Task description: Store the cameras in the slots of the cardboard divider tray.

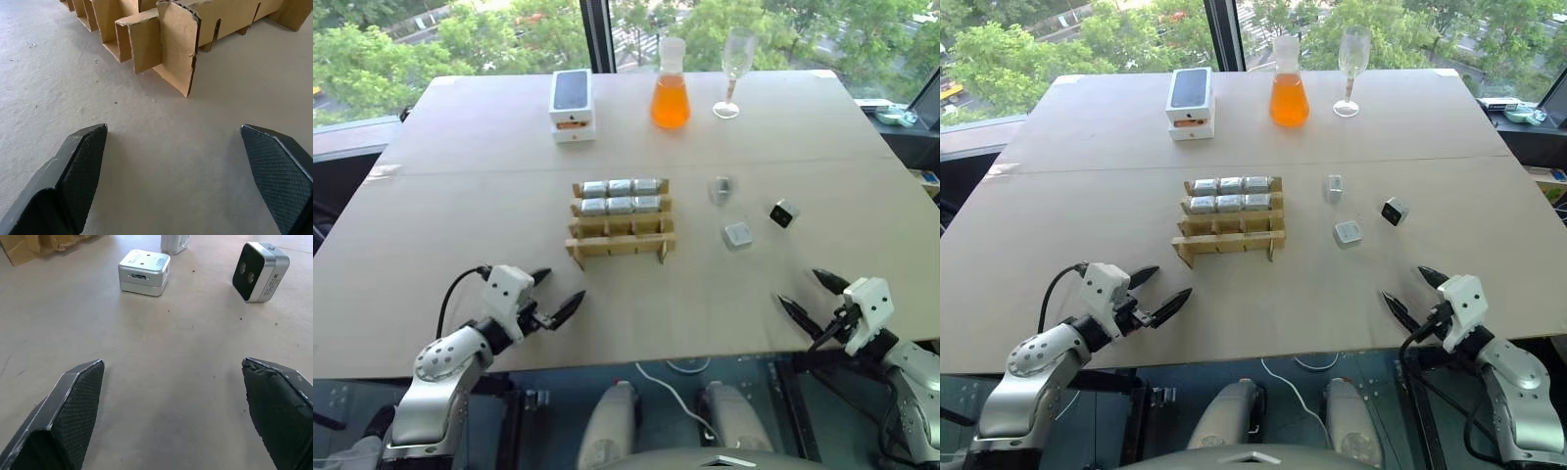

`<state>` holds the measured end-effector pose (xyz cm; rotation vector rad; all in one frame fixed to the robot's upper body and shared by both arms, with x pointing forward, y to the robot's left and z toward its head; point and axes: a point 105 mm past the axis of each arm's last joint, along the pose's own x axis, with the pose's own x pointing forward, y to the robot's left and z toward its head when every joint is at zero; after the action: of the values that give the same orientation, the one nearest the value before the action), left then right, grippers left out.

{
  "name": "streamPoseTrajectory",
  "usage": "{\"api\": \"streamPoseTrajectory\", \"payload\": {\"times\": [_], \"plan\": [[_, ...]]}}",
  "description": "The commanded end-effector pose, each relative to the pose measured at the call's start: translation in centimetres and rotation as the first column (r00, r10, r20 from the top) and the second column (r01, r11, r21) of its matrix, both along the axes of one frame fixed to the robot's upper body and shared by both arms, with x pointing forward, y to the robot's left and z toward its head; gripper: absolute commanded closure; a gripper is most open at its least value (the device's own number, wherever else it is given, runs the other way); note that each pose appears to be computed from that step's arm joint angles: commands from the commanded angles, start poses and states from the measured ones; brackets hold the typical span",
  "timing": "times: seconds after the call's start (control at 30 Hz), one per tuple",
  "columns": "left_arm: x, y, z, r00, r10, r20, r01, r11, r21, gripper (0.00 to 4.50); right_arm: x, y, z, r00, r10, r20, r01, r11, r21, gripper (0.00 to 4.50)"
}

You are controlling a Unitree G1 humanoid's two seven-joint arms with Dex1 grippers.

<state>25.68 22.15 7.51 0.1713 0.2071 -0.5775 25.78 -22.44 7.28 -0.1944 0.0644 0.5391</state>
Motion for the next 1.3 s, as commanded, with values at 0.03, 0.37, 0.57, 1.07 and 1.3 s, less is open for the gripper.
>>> {"api": "streamPoseTrajectory", "payload": {"times": [0.03,0.37,0.57,1.07,1.3], "plan": [[-0.3,-1.4,3.1,0.99,-0.132,0.056,0.134,0.991,-0.02,0.0,1.8,-0.9,1.7,0.999,-0.023,0.027,0.023,0.999,-0.029,0.03],[-2.3,-4.8,12.4,0.786,-0.616,0.053,0.616,0.787,0.022,0.0,11.6,-1.5,6.3,0.998,-0.046,-0.035,0.044,0.997,-0.066,0.03],[-2.2,-4.5,13.0,0.75,-0.661,0.013,0.654,0.746,0.125,0.0,14.2,-0.8,6.9,0.989,-0.003,-0.149,-0.005,0.999,-0.052,0.03],[-0.3,-2.9,13.4,0.806,-0.584,0.094,0.558,0.804,0.205,0.0,13.7,-1.3,7.0,0.982,0.03,-0.186,-0.046,0.996,-0.082,2.14],[-0.3,-2.7,13.4,0.813,-0.571,0.113,0.546,0.816,0.19,0.0,13.1,-0.1,8.2,0.988,0.107,-0.109,-0.12,0.985,-0.123,3.75]]}}
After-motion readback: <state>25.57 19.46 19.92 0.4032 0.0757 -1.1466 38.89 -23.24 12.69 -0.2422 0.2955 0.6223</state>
